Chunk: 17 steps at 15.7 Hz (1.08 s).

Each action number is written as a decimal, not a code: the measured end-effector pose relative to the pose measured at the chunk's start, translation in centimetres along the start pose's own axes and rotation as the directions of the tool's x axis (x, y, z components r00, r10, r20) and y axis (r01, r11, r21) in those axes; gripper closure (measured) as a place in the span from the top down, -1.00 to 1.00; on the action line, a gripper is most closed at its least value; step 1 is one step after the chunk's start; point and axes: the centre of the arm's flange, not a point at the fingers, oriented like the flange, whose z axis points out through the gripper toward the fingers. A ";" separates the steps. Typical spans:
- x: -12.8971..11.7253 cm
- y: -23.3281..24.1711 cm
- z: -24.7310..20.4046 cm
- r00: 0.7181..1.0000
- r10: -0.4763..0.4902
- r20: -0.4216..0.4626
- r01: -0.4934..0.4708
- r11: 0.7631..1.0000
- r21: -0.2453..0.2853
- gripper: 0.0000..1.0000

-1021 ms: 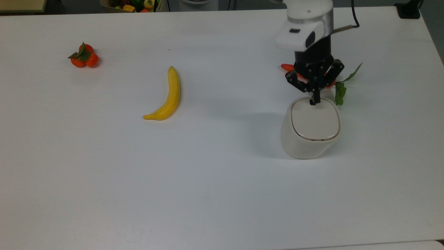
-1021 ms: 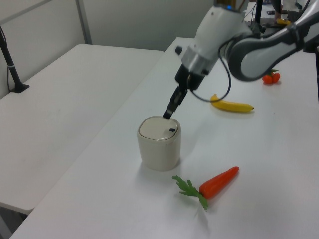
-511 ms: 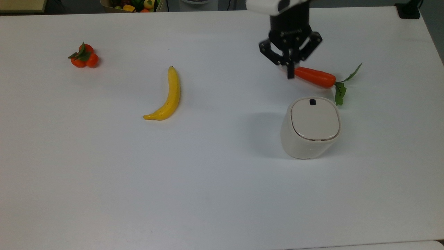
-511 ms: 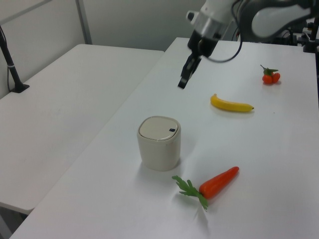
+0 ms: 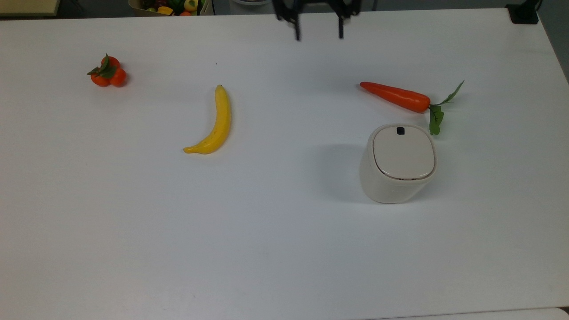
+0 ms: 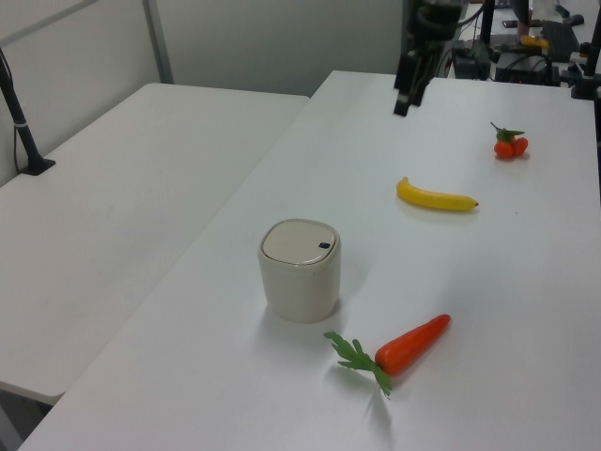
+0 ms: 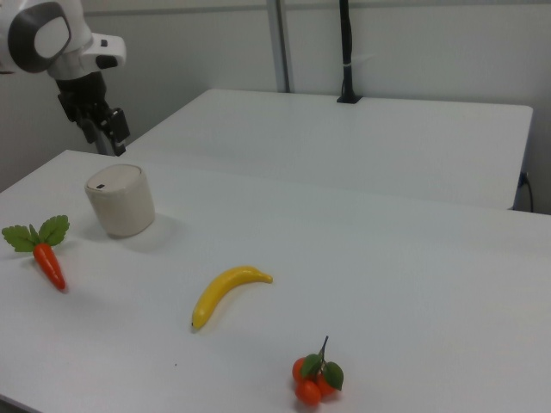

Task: Close garbage bin

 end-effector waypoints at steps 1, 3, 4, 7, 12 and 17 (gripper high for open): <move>-0.1 1.2 -0.5 0.999 0.019 0.026 -0.019 1.000 -0.013 0.78; 0.1 3.3 -1.3 0.997 0.054 0.051 -0.053 0.998 -0.028 1.00; 0.0 4.3 -1.6 0.995 0.071 0.065 -0.069 0.997 -0.036 1.00; -0.1 7.5 -2.9 0.989 0.116 0.087 -0.112 0.992 -0.054 1.00; 0.1 10.3 -3.9 0.996 -0.032 0.080 0.036 0.998 -0.044 1.00; 0.7 10.2 -4.0 0.996 -0.079 0.036 0.080 0.996 -0.040 1.00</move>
